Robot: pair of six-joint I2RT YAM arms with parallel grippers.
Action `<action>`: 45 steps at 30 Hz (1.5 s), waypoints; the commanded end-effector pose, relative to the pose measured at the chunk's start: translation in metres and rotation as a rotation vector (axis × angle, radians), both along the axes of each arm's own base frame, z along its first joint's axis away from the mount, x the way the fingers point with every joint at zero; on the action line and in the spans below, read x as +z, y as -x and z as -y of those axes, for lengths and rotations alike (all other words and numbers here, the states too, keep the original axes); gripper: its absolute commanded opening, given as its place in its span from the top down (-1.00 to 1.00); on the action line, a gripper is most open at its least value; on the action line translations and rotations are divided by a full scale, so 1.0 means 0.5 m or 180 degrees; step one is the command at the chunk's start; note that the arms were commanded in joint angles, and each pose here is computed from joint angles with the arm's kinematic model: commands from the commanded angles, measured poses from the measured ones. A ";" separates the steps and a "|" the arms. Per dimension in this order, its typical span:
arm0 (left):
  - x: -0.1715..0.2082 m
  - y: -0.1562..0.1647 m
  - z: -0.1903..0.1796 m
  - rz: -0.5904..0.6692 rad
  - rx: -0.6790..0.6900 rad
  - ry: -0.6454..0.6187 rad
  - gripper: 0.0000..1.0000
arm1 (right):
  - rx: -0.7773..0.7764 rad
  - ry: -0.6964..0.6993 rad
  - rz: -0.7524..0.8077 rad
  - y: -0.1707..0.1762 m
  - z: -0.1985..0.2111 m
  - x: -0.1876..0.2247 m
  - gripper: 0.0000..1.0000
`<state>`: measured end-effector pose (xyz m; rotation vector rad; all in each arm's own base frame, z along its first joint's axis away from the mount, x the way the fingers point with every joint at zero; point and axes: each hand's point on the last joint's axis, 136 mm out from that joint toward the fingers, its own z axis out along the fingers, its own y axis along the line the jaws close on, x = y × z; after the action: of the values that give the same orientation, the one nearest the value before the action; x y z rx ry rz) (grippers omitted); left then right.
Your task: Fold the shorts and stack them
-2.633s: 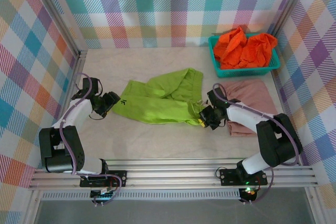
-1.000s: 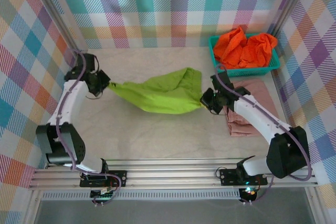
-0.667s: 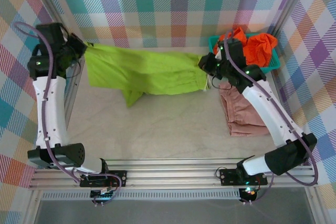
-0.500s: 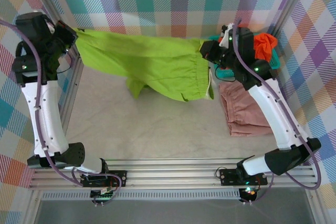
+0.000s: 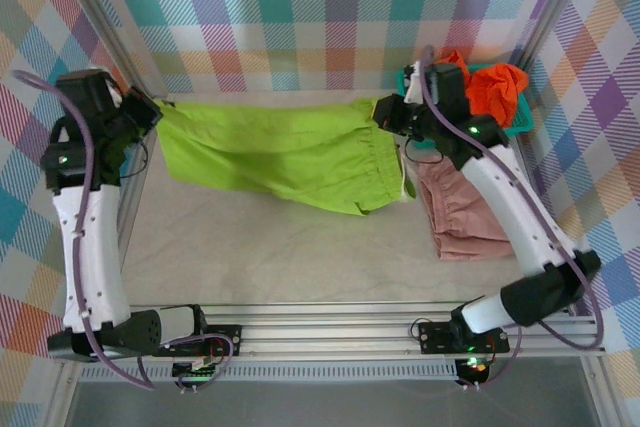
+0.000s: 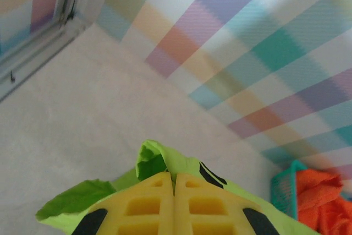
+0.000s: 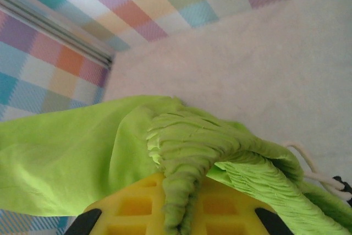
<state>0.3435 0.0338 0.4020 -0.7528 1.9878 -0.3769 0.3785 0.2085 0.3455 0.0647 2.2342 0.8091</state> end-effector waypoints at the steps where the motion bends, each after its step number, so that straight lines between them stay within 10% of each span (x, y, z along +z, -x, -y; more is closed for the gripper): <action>1: -0.119 -0.054 -0.001 -0.0363 -0.0081 0.0126 1.00 | 0.0155 0.0050 -0.0254 -0.043 -0.033 -0.072 1.00; 6: -0.243 -0.131 -0.008 -0.0770 -0.0056 0.0213 1.00 | 0.0305 -0.0121 -0.0403 -0.142 -0.106 -0.111 1.00; 13: -0.230 -0.297 -0.032 -0.0689 -0.0020 0.0243 1.00 | 0.0557 -0.0416 -0.0064 -0.303 -0.209 -0.040 1.00; 20: 0.055 -0.363 -0.064 0.0320 0.0091 0.0100 1.00 | 0.0579 -0.1364 0.0896 -0.372 -0.179 0.180 1.00; 28: 0.376 -0.175 -0.063 0.1616 0.0151 -0.0233 1.00 | 0.0828 -0.1318 0.1692 -0.287 -0.056 0.372 1.00; 38: 0.086 -0.039 -0.033 0.1188 0.0079 -0.0441 1.00 | 0.1227 -0.0888 0.0830 -0.239 -0.062 0.073 1.00; 45: -0.144 0.070 -0.028 0.0544 0.0211 -0.0322 1.00 | 0.1250 -0.0570 0.0353 -0.050 -0.066 -0.094 1.00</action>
<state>0.3292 0.0452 0.3128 -0.7054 1.8987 -0.3093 0.4432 0.2359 0.2530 -0.1788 2.2293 1.2363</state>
